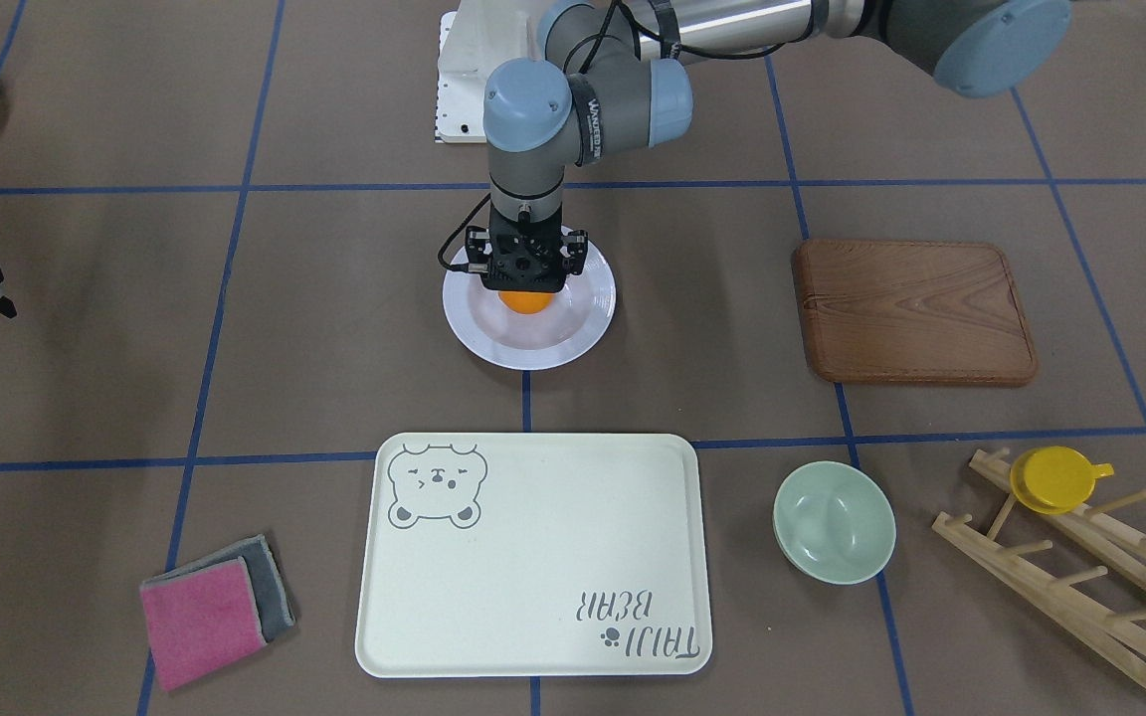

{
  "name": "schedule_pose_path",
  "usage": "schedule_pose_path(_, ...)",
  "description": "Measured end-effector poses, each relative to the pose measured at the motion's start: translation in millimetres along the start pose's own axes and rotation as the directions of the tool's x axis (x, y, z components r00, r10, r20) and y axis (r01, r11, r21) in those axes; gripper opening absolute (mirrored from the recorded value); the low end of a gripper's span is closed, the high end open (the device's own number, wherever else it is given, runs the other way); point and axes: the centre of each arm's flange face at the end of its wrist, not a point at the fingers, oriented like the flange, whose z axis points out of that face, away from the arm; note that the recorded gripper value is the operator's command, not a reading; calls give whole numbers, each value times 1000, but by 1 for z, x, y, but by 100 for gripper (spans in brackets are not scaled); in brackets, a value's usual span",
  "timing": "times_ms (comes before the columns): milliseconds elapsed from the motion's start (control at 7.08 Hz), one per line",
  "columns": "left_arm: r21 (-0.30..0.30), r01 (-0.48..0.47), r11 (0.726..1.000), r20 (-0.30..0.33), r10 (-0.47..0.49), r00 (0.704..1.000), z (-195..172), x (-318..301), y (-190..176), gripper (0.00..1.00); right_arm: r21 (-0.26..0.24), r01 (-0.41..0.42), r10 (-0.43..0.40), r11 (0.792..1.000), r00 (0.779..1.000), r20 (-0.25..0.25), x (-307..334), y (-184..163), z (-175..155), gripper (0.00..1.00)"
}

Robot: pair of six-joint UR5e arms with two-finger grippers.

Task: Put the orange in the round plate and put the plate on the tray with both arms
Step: 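Withdraw the left arm while the right gripper moves beside the white plate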

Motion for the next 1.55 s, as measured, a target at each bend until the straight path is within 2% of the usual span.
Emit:
schedule_pose_path(141,10,-3,1000,-4,3,1000,3,0,-1,99,0,-2,2,1000,1000,6,-7,-7,2,100)
schedule_pose_path(424,46,-5,999,-12,6,1000,-6,-4,-3,99,8,-62,62,998,998,34,-42,-35,11,99)
schedule_pose_path(706,91,-12,996,-67,18,998,-54,-63,14,99,44,-172,167,984,981,98,-94,-58,27,99)
schedule_pose_path(847,121,-32,992,-72,41,997,-82,-110,19,99,62,-244,232,968,961,149,-126,-67,37,99)
schedule_pose_path(989,148,-86,985,-36,93,995,-105,-157,16,99,71,-336,316,939,927,205,-162,-79,49,99)
schedule_pose_path(1271,136,-199,971,53,193,980,-128,-249,-2,99,92,-514,469,853,832,297,-243,-100,81,99)
schedule_pose_path(1412,110,-257,960,87,249,965,-138,-302,-17,99,125,-585,512,801,779,363,-281,-98,97,99)
schedule_pose_path(1554,91,-291,952,104,281,954,-152,-350,-31,99,152,-665,550,731,706,446,-314,-92,110,97)
